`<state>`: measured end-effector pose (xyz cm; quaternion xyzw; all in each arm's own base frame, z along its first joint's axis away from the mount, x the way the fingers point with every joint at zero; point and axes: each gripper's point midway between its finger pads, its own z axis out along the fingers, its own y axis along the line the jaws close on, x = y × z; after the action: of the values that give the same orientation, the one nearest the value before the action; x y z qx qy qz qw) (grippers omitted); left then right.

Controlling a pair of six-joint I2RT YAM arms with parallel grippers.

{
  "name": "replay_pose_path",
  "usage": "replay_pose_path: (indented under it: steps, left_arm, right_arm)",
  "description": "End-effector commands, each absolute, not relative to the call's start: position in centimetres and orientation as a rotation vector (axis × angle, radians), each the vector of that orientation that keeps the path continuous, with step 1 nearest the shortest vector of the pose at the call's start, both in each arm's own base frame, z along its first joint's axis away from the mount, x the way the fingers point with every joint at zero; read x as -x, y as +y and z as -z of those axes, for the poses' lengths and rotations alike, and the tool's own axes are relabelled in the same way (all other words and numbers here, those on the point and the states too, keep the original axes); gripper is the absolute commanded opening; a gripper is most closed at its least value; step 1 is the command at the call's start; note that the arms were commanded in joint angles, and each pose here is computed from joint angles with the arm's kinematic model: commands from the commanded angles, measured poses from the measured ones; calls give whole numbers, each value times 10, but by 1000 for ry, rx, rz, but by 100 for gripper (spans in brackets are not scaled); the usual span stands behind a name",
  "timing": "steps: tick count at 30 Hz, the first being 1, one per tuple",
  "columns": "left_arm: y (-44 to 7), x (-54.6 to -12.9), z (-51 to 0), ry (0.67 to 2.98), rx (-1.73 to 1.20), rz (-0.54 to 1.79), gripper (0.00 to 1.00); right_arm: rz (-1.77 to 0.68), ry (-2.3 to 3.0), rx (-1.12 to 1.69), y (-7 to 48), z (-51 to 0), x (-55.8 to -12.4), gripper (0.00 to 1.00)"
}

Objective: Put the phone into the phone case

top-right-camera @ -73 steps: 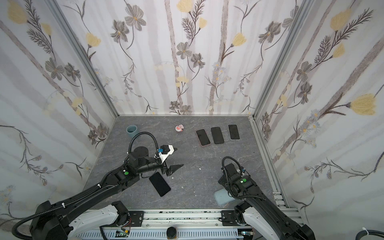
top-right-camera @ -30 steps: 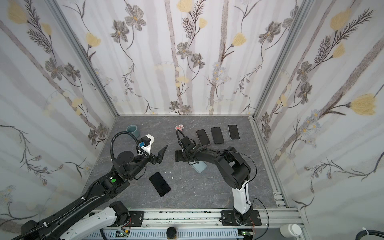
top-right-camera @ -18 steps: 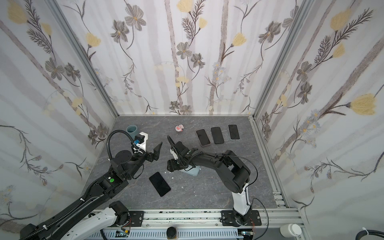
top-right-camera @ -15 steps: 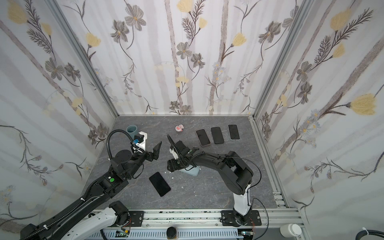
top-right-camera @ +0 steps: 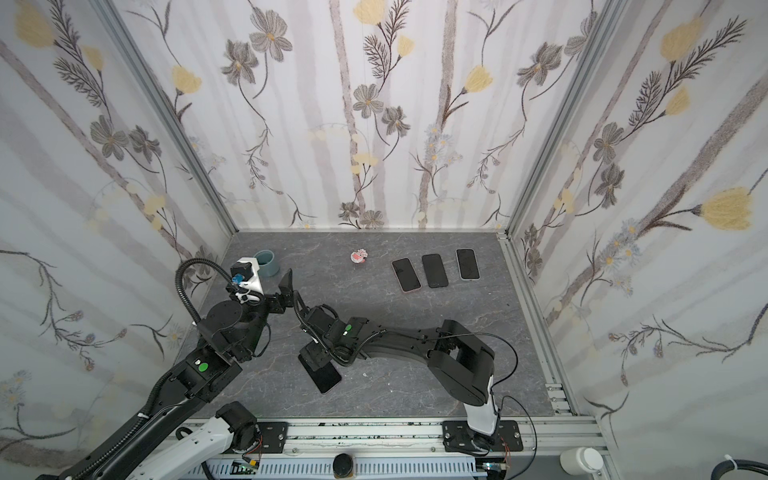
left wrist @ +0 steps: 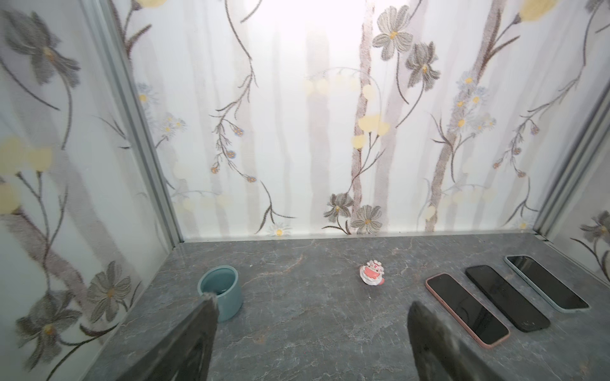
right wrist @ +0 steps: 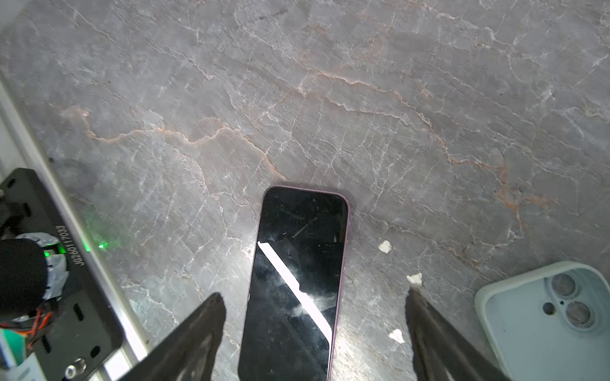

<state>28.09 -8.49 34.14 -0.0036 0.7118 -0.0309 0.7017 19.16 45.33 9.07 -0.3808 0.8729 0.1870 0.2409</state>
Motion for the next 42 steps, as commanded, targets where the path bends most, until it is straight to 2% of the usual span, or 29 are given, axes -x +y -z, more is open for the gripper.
replay_pose_path:
  steps: [1,13,29,38,42]
  left_arm:
    - [-58,-273,-348,1564,126,-6,90]
    - [-39,-257,-352,1521,190,-17,90]
    - [-45,-260,-348,1529,153,-6,90]
    - [-60,-277,-340,1562,112,-19,90]
    - [-66,-282,-341,1569,109,13,90]
  right_arm:
    - [-399,2415,982,450,-81,-188,87]
    - [-320,2531,1042,450,-38,-153,90]
    - [-110,2642,1038,428,-6,-154,80]
    - [-110,2677,995,419,-4,-155,69]
    - [-131,2683,968,414,-6,-156,60]
